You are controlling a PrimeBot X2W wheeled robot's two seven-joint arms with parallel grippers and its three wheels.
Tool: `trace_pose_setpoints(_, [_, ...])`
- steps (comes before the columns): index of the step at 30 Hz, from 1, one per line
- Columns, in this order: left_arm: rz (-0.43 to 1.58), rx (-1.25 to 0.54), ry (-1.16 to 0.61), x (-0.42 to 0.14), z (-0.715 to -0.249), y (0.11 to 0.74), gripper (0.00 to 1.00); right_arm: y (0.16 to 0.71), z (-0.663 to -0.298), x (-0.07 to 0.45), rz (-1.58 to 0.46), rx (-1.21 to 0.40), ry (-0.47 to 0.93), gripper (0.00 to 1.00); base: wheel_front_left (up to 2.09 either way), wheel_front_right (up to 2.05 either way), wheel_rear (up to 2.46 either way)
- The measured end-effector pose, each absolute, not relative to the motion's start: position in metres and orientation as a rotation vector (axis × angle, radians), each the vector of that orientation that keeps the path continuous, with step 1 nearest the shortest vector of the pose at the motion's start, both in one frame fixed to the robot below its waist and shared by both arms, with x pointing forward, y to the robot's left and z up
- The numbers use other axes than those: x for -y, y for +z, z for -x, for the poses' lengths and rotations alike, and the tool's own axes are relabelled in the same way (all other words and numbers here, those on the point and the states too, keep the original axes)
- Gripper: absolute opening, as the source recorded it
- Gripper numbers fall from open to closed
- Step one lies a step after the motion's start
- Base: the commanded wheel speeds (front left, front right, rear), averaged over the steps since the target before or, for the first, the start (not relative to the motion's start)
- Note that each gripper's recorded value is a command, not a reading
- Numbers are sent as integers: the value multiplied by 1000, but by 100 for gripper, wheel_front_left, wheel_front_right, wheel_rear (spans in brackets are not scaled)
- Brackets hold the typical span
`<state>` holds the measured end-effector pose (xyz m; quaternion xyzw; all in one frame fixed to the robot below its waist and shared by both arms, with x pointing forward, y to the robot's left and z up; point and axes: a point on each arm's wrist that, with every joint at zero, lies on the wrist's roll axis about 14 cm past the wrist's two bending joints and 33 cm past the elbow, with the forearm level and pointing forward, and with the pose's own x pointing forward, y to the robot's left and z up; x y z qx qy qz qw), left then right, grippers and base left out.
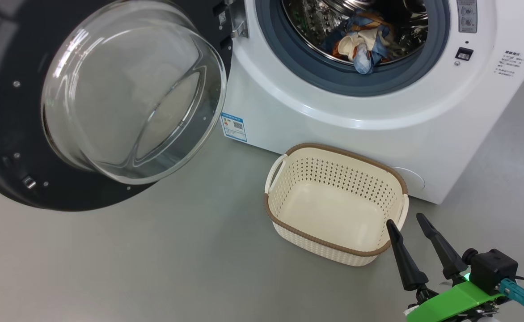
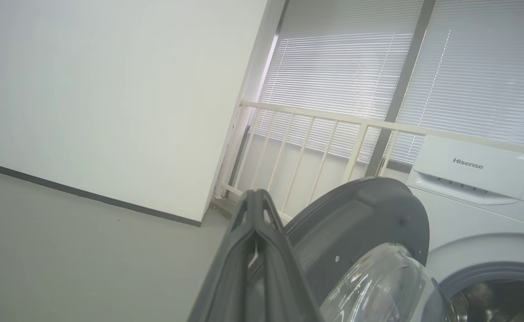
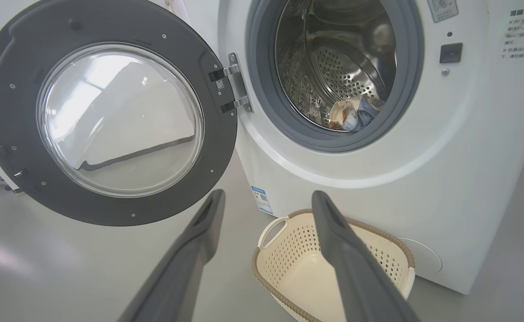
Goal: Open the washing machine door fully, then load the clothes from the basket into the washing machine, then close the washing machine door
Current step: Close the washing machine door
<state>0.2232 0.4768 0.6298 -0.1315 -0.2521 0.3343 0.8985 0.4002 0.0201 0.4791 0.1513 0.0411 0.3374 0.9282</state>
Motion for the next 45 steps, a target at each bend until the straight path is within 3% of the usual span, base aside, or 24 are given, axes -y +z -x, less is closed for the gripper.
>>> trace_pose_setpoints(10, [604,562,687,-532,-244,653,0,470,-409,-14,-319,-99,672,100,0,0,0])
trace_pose_setpoints(17, [801,413,672,-544,-271,627,0,459,-418,-10,-311,-117,669,100,0,0,0])
trace_pose_setpoints(31, [926,144,620,-532,-323,583,0,437,-436,-9,-313,-150,674,100,0,0,0])
trace_pose_setpoints(45, [975,70,558,-518,-342,572,0,431,-439,-2,-317,-159,653,100,0,0,0])
